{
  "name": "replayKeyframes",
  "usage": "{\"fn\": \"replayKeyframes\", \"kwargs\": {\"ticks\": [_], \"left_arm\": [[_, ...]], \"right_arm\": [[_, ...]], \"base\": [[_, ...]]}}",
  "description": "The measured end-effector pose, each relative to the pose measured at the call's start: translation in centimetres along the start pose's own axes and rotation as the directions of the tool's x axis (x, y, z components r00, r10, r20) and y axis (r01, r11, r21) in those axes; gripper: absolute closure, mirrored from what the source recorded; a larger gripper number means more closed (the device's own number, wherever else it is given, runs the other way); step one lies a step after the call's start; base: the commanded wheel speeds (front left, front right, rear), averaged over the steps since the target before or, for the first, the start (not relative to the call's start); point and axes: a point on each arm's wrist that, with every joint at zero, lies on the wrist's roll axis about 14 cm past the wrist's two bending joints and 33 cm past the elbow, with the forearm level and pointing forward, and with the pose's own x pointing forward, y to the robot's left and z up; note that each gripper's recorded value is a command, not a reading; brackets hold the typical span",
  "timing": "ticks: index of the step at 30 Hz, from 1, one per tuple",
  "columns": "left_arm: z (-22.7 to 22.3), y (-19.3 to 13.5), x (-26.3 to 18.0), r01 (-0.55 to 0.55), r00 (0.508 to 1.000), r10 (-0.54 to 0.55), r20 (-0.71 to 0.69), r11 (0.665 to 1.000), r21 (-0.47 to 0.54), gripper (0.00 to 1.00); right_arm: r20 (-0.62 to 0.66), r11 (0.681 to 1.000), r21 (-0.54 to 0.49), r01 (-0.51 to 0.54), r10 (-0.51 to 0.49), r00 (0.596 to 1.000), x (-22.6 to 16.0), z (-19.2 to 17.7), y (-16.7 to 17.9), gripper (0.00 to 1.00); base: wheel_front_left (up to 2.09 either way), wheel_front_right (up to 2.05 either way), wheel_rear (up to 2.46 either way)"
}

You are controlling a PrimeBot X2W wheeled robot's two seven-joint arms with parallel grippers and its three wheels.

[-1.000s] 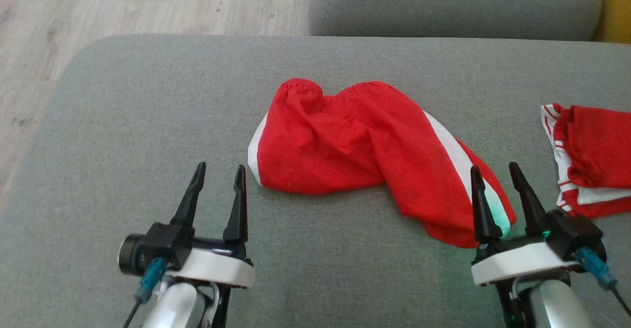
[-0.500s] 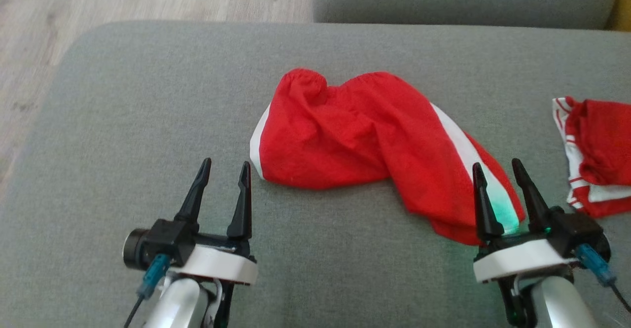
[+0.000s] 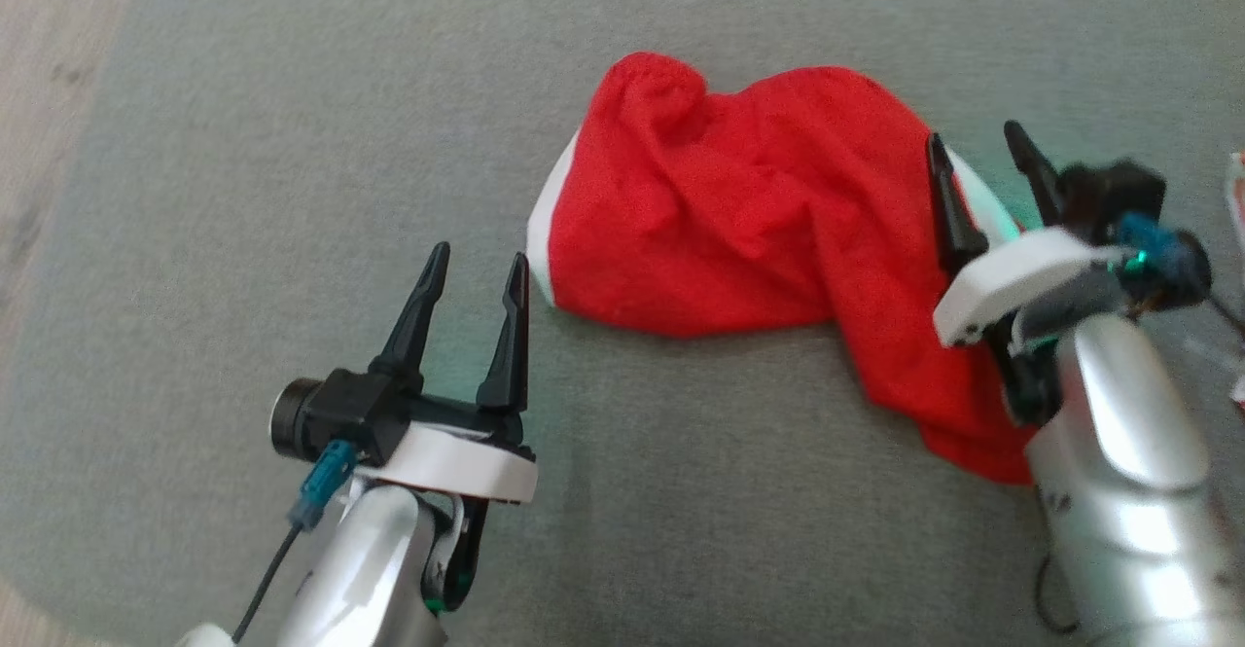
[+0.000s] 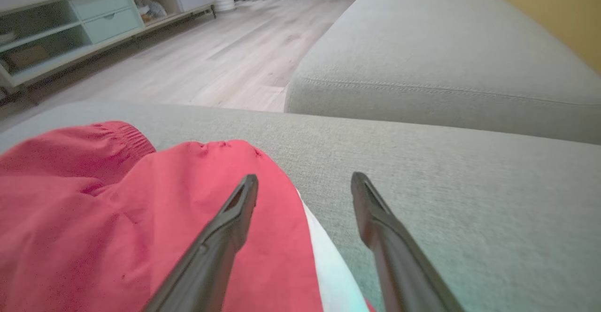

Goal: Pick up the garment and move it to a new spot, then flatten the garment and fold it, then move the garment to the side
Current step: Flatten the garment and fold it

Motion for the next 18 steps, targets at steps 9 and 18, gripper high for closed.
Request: {"fn": "replayKeyframes", "kwargs": {"ticks": [9,18], "left_arm": [[-0.6,2.4,-0.5,-0.062,0.998,0.063,-0.025,0.998,0.024,0.00],[0.5,2.0,-0.8,-0.054,0.999,0.054,0.005,0.998,0.024,0.00]], "right_arm": [[-0.290,0.992,-0.048,-0.119,0.100,0.952,3.4,-5.6,1.3,0.00],[-0.312,0.980,-0.053,-0.193,0.168,0.935,2.8,-4.9,2.3,1.00]], "base": [[0.00,0.00,0.00],[0.00,0.00,0.00]]}}
